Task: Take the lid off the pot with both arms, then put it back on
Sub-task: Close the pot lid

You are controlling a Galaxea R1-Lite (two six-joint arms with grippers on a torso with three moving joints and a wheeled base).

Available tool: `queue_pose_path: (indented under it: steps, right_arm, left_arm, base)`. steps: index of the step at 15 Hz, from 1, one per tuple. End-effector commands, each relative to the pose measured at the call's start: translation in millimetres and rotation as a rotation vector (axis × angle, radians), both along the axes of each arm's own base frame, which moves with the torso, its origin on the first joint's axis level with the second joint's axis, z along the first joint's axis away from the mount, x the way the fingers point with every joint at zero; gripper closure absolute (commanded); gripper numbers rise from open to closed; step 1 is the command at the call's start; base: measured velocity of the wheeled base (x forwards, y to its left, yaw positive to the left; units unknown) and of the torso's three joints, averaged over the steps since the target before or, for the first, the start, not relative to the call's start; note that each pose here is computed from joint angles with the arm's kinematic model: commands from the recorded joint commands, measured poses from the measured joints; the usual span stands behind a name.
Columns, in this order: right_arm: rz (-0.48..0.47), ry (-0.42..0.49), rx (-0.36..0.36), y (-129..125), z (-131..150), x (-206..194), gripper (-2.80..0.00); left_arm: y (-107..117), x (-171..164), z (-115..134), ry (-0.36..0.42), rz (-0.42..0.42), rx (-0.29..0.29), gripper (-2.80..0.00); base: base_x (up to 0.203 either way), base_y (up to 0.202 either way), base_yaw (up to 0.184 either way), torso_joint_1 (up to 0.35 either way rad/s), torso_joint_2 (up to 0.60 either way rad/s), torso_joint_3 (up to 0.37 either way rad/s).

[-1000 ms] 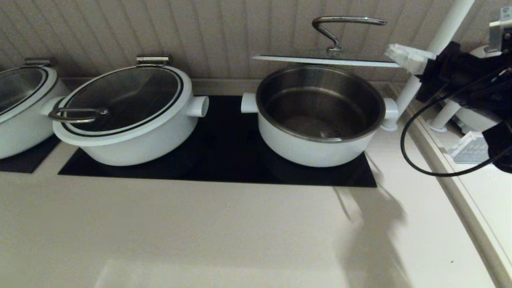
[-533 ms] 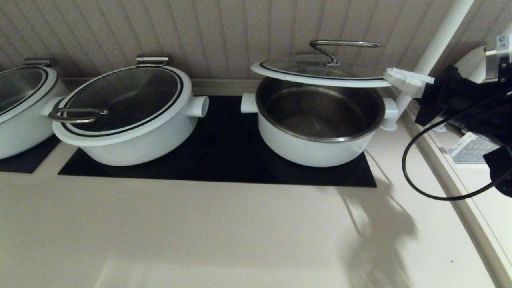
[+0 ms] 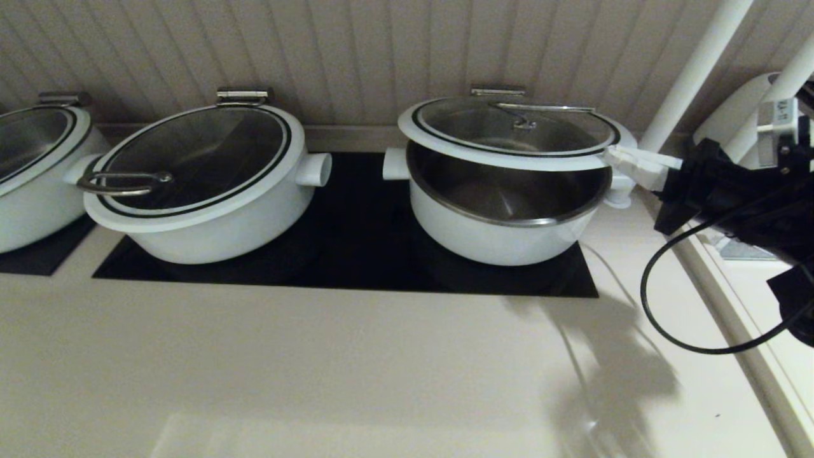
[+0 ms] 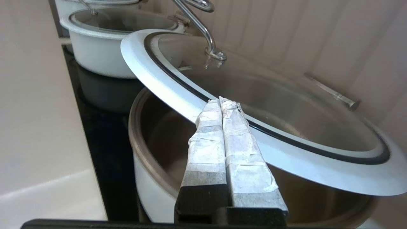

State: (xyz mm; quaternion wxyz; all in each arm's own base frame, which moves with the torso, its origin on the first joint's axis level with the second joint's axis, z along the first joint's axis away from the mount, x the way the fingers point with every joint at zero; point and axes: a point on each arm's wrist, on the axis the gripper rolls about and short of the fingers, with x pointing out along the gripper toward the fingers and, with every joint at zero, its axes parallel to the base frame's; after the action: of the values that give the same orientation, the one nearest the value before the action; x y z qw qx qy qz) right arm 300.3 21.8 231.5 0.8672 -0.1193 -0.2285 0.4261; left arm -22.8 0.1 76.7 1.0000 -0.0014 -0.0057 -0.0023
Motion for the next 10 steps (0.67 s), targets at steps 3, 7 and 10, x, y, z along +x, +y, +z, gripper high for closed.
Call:
queue_pose_path:
  steps: [3,7,10]
  right_arm:
    - [0.01,0.017,-0.006,2,-8,3,0.0]
    - [0.013,0.029,-0.027,7,-21,11,0.0]
    - [0.005,0.05,-0.054,9,-38,17,0.0]
  left_arm:
    - [0,0,0,-0.001,0.0,0.0,0.0]
    - [0,0,0,-0.001,0.0,0.0,0.0]
    - [0,0,0,-0.001,-0.001,0.0,0.0]
  base:
    - [0.0,0.0,0.0,0.0,0.0,0.0]
    - [0.0,0.0,0.0,0.0,0.0,0.0]
    - [0.0,0.0,0.0,0.0,0.0,0.0]
